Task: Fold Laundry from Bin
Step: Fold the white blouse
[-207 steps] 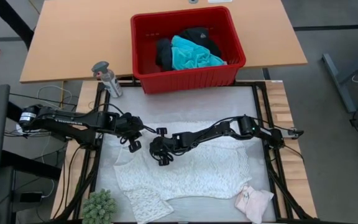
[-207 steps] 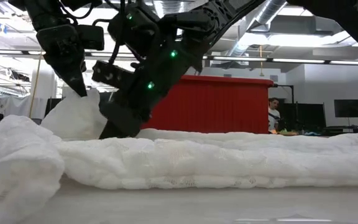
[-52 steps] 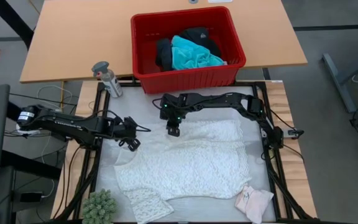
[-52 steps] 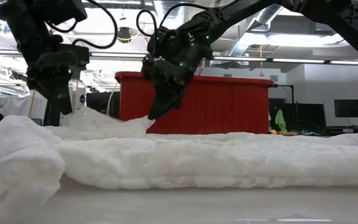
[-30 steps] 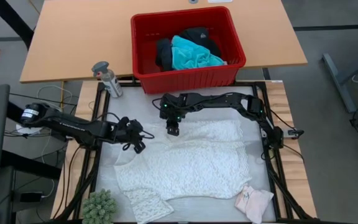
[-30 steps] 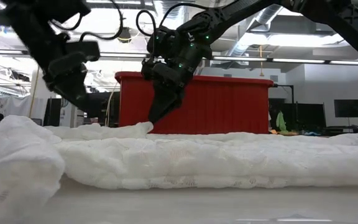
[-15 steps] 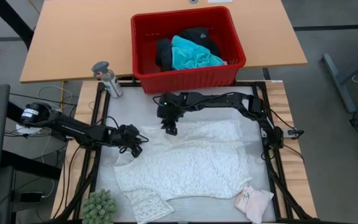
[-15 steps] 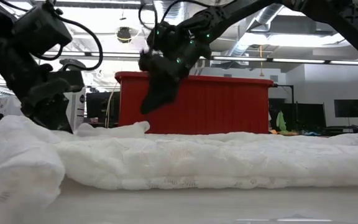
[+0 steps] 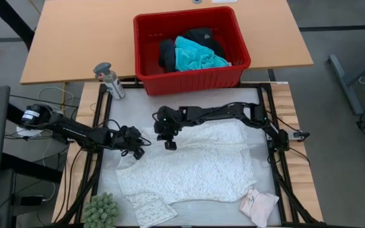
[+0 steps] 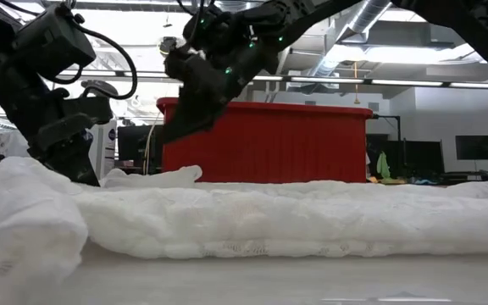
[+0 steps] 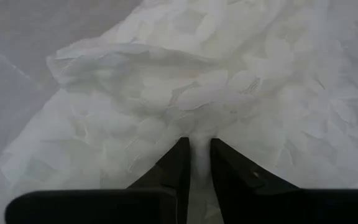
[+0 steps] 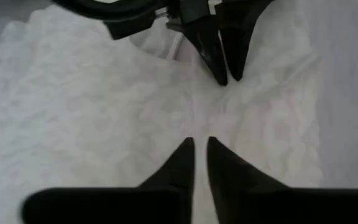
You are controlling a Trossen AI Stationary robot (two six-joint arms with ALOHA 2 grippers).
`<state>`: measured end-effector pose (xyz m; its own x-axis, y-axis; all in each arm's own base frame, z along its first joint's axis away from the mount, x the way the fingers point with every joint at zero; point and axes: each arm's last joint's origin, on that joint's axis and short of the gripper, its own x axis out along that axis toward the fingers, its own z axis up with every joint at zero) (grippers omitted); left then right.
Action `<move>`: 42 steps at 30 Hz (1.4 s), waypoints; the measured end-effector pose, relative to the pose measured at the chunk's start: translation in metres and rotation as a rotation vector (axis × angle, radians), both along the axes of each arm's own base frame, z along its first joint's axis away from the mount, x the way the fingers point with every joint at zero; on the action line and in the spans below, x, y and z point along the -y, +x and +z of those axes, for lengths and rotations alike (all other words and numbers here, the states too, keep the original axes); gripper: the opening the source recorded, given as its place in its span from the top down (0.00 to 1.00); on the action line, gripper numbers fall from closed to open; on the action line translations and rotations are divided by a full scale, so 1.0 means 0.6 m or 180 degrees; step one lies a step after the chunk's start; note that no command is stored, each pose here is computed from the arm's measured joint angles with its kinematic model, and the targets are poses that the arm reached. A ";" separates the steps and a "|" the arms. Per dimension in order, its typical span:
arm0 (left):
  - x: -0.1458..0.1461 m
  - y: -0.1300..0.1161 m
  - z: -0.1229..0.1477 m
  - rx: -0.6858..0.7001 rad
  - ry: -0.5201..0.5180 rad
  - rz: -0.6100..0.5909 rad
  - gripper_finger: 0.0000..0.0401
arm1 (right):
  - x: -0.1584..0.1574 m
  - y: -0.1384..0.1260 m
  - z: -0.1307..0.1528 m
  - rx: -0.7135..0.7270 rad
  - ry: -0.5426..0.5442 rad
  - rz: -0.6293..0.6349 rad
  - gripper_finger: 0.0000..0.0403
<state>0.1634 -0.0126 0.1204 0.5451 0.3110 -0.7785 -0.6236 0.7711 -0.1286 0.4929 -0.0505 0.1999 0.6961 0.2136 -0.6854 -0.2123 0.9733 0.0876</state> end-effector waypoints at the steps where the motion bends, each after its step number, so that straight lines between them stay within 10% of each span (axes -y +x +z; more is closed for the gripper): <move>1: 0.000 0.000 0.000 0.0002 -0.0001 0.0000 0.87 | -0.001 0.000 -0.004 -0.0027 -0.0007 -0.0005 0.93; 42: 0.000 0.001 0.000 0.0044 -0.0046 0.0033 0.87 | 0.046 0.025 -0.067 0.0122 0.0018 -0.0293 0.96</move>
